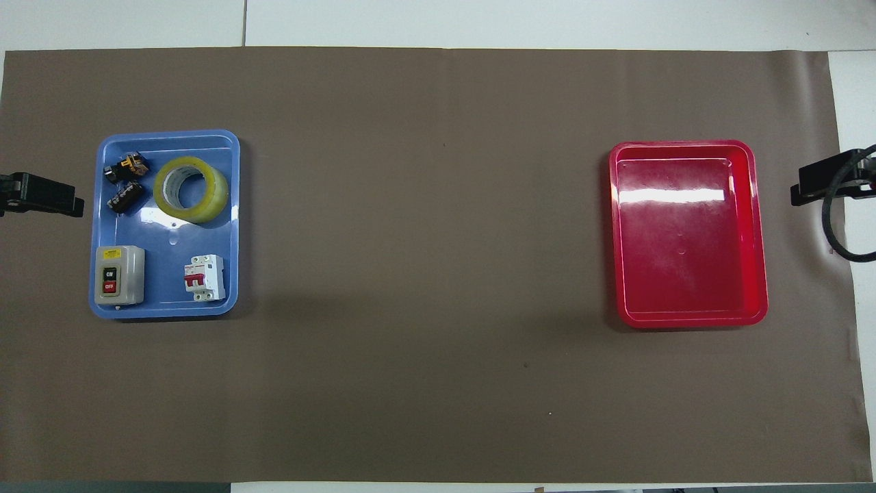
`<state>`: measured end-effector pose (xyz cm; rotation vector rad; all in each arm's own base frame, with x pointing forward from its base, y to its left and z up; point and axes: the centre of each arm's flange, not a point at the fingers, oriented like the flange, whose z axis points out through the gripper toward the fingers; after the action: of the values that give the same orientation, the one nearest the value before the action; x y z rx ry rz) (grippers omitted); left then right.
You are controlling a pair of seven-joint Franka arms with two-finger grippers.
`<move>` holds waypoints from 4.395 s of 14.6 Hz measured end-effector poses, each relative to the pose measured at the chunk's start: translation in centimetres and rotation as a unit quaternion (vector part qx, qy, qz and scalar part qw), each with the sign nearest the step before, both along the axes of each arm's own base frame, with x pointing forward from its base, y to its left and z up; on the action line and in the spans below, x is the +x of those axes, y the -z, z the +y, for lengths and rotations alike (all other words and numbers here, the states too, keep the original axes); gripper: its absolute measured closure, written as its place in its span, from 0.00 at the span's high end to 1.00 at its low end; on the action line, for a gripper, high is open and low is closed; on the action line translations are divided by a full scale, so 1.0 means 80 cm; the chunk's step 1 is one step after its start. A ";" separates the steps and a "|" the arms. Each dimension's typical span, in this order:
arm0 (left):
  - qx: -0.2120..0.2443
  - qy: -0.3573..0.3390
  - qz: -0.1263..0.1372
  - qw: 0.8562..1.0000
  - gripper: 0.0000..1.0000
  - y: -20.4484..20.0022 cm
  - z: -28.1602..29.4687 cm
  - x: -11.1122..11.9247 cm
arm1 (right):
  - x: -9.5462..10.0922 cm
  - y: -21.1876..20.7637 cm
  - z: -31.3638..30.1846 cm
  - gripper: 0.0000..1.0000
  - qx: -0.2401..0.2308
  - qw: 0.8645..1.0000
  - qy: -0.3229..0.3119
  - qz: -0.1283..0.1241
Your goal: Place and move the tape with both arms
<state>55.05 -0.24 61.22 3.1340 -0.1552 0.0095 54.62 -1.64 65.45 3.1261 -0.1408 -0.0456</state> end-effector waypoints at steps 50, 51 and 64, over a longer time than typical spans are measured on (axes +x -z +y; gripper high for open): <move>-0.002 -0.032 -0.068 0.997 0.22 0.302 0.023 0.087 | 0.000 0.002 0.000 1.00 0.000 1.000 0.000 0.002; -0.002 -0.035 -0.065 0.997 0.22 0.283 0.020 0.082 | 0.000 0.002 0.000 1.00 0.000 1.000 0.000 0.002; -0.004 -0.071 -0.065 0.995 0.22 0.276 -0.370 -0.015 | 0.000 0.003 0.000 1.00 0.000 1.000 0.000 0.003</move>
<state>53.87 -29.86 39.16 3.1288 0.0661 0.2152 54.60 -1.68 65.25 3.1257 -0.1417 -0.0546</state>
